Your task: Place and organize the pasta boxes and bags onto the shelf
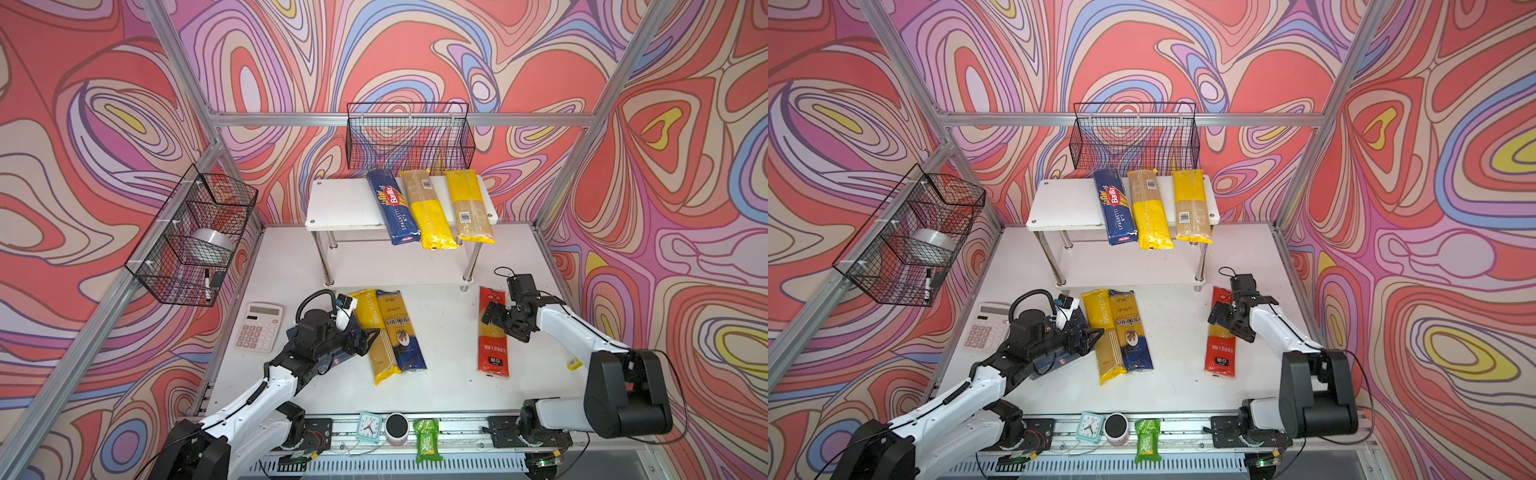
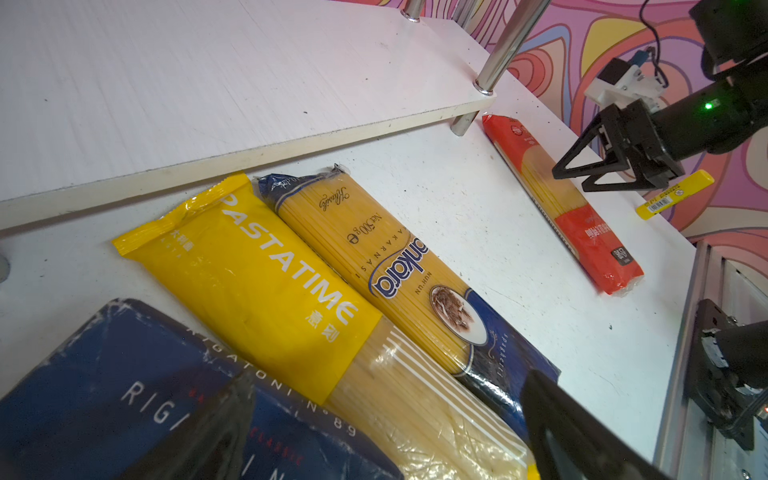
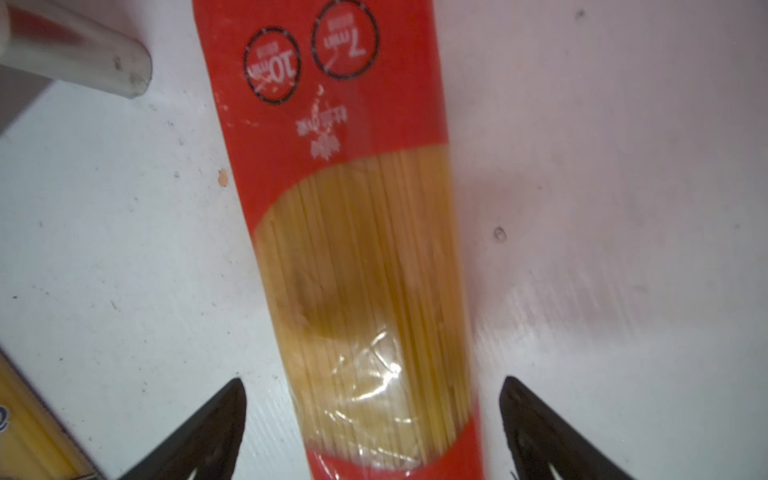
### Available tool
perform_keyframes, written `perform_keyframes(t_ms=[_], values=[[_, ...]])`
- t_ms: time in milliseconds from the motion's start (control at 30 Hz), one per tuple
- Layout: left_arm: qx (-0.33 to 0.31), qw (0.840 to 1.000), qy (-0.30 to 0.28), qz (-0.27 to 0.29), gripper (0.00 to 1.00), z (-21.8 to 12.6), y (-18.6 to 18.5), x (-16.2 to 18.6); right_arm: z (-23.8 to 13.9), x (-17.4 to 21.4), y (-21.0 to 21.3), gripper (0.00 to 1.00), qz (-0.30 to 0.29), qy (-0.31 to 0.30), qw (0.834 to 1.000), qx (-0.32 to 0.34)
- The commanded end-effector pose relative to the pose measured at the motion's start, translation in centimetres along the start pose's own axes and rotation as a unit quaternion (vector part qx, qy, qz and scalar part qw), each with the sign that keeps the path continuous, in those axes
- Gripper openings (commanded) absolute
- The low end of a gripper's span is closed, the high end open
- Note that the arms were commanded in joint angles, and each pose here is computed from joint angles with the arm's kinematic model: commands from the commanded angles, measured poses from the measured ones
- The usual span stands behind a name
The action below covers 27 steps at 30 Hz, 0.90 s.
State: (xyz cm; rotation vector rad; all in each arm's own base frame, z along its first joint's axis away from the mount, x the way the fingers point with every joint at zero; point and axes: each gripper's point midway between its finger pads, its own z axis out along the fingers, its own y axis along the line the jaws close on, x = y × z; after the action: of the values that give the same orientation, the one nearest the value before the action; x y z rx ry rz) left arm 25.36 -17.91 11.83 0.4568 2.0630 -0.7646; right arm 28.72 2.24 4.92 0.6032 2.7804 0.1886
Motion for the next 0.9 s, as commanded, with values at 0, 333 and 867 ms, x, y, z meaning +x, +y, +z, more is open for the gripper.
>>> perform_keyframes(t_ms=[0,333,867], values=[[0.007,1.0,0.0,0.009,1.0,0.1,-0.3,0.1,0.4,0.2,-0.1,0.98,-0.037,0.011,0.999,0.036],[0.004,1.0,-0.001,0.01,1.0,0.0,-0.2,0.1,1.5,1.4,-0.3,0.98,-0.042,0.018,0.998,0.046],[0.003,1.0,0.002,0.01,1.0,0.1,-0.1,0.2,3.8,2.8,-1.0,0.97,-0.011,0.034,0.998,0.052]])
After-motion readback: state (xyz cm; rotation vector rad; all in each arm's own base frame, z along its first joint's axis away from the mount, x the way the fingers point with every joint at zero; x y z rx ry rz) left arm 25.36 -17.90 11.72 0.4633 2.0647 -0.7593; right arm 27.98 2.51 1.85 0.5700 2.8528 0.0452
